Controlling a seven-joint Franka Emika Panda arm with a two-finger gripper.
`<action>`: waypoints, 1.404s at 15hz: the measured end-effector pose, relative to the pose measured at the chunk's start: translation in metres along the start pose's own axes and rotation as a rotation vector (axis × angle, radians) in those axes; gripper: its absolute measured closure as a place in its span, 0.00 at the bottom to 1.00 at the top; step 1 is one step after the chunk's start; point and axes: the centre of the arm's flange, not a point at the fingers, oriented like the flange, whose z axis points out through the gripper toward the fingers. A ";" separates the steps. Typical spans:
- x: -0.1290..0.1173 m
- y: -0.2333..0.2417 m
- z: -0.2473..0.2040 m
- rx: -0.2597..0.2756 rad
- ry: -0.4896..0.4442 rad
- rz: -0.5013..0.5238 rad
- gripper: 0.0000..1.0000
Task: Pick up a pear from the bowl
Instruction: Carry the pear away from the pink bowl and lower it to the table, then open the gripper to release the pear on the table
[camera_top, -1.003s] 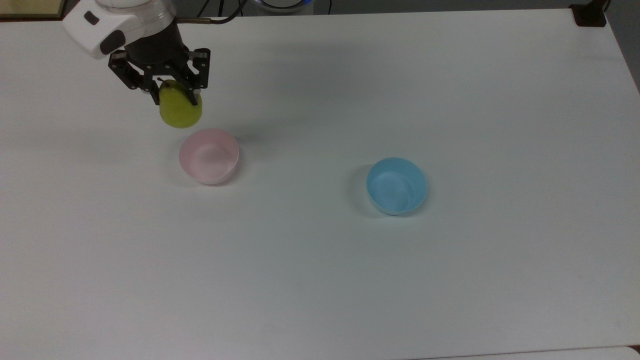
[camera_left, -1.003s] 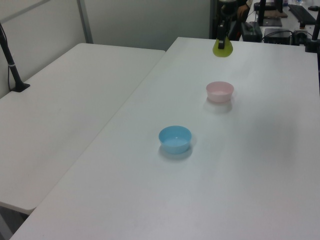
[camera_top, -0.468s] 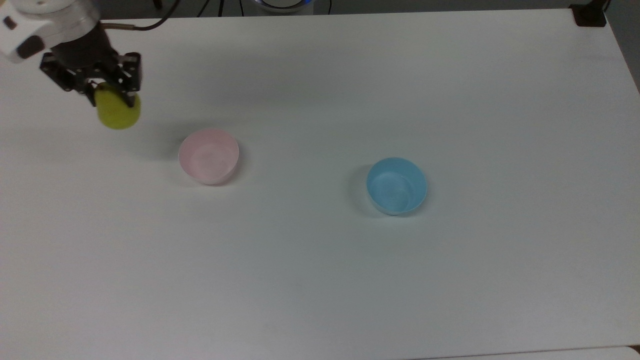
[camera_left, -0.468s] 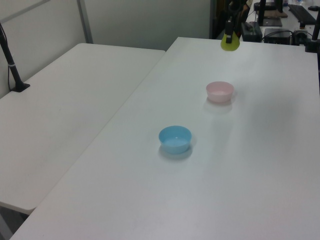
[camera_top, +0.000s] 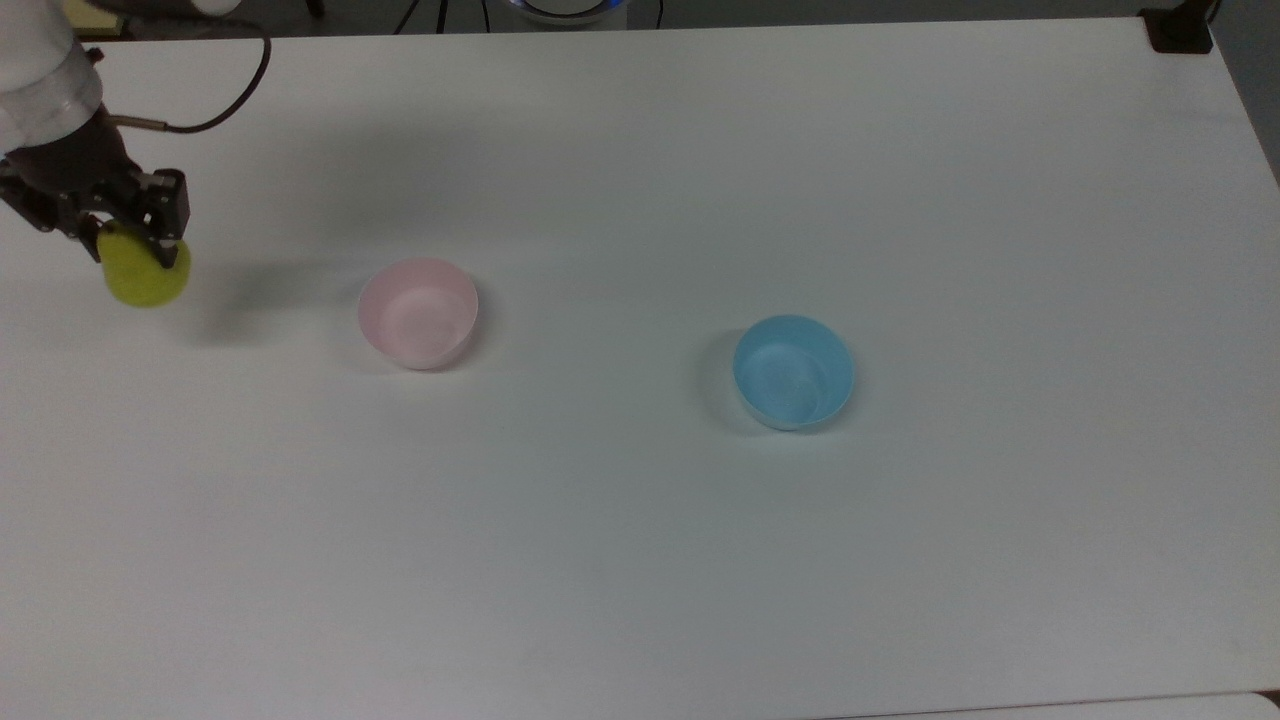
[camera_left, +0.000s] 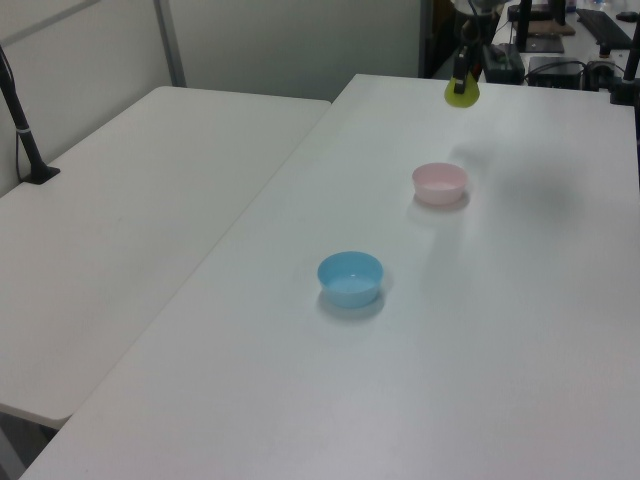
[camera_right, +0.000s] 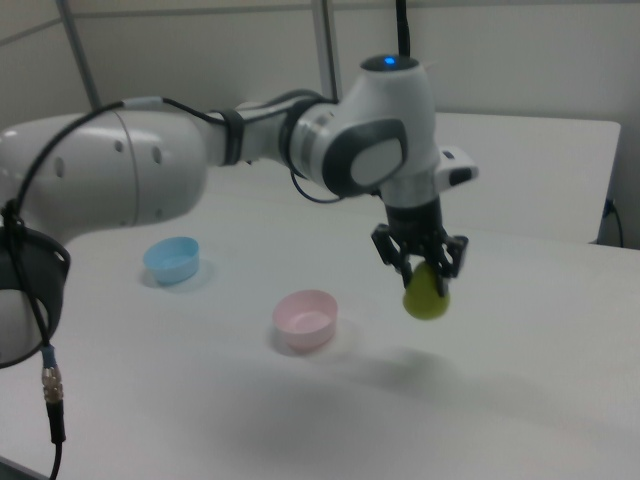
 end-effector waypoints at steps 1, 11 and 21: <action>-0.001 0.008 0.011 -0.003 0.001 0.000 0.44; -0.004 0.022 0.086 0.023 -0.058 -0.017 0.44; -0.003 0.018 0.101 0.032 -0.077 -0.024 0.28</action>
